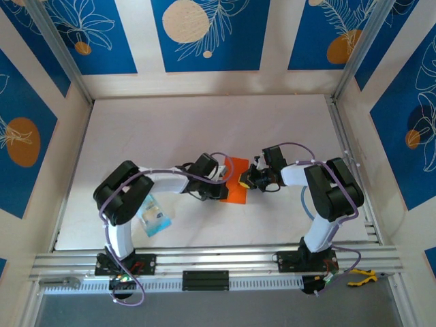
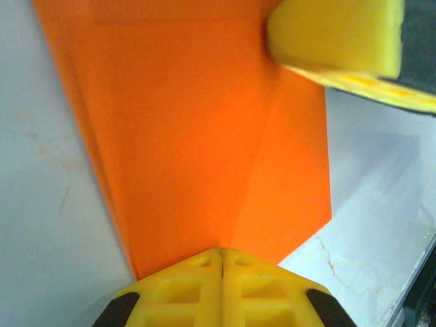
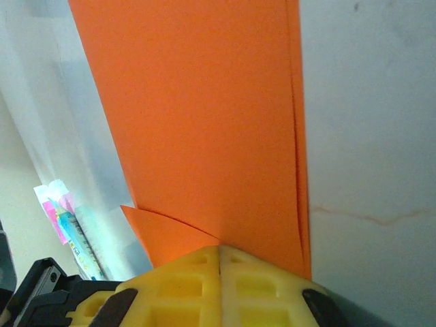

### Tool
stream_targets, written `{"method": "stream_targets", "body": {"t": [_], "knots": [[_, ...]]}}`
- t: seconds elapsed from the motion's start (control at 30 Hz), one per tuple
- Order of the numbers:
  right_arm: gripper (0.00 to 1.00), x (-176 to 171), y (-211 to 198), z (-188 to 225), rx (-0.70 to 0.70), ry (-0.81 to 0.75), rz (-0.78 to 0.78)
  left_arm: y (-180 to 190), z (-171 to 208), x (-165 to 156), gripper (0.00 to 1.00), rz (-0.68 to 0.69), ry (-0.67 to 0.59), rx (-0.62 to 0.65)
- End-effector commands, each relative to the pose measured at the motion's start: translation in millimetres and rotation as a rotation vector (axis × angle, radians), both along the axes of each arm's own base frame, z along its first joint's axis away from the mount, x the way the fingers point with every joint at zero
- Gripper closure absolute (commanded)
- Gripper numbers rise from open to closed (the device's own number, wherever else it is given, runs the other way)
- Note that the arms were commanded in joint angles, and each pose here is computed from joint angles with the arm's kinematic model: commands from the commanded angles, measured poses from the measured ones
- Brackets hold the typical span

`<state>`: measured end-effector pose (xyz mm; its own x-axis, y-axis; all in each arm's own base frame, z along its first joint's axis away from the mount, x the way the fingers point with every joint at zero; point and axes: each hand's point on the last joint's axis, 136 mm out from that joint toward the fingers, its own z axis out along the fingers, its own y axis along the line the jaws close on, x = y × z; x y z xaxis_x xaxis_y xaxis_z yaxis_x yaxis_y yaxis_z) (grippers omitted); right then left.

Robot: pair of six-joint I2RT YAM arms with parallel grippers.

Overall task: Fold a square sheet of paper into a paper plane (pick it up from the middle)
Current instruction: Fold the triangle a second time at the center of the table.

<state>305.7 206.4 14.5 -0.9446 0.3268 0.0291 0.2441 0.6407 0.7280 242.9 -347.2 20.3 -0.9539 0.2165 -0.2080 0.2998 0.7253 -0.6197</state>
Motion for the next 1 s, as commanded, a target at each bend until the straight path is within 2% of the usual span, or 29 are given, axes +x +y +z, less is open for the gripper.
{"method": "stream_targets", "body": {"t": [0.0, 0.17, 0.37, 0.63, 0.97], "knots": [[1.0, -12.6, -16.4, -20.7, -0.068, 0.066, -0.025, 26.8, -18.7, -22.9, 0.94, -0.007, 0.06, 0.109], [1.0, -9.1, -12.3, -12.7, -0.047, 0.043, -0.012, 14.8, 8.0, -14.9, 0.94, -0.016, 0.017, 0.022], [0.99, 1.2, -1.7, 9.3, -0.008, -0.018, 0.022, 1.7, 34.9, 17.2, 0.93, 0.005, -0.047, -0.07], [0.91, -7.5, -5.2, 31.5, -0.048, -0.055, 0.019, -9.4, 29.3, 44.2, 0.92, -0.013, -0.06, -0.078], [0.81, -61.0, -25.9, 29.6, -0.158, -0.013, -0.03, -2.1, 2.3, 49.6, 0.92, -0.041, -0.043, -0.016]]}}
